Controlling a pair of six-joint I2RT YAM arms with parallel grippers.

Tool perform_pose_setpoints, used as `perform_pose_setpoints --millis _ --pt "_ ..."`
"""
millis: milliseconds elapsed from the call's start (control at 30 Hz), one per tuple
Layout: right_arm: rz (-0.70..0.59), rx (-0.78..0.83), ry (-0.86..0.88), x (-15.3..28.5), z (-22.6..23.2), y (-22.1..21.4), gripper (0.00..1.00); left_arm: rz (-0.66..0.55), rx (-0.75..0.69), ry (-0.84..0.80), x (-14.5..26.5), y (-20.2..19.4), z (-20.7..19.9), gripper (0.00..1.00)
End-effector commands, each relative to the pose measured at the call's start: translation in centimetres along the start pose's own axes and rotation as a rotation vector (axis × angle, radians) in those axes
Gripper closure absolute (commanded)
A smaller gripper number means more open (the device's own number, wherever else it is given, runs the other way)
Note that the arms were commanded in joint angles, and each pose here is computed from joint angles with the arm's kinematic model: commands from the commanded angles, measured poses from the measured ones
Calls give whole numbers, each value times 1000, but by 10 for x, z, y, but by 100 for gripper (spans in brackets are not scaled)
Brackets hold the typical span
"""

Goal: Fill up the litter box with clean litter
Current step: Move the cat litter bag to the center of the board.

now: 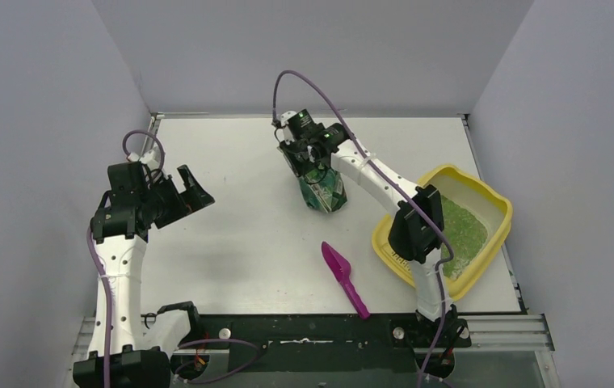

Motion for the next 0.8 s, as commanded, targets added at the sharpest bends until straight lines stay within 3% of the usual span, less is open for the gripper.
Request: perform_pose_setpoints --millis 0,467,767 --pt "-221 92 151 68 38 32 100 -102 -31 26 14 8 -3 3" --pt "-398 287 513 127 89 30 100 -227 -131 -26 31 12 -9 3" --pt "-349 384 565 120 91 15 100 -222 -307 -256 34 5 -23 3"
Point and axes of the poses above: each gripper's point midway between its finger pads, its own x axis back along the fingers, its own z axis along the line the jaws close on, y = z × x, the point moved 9 cm from there along x, back along the fingers, and after that the axes turned 11 degrees about x, right-handed, at the moved point
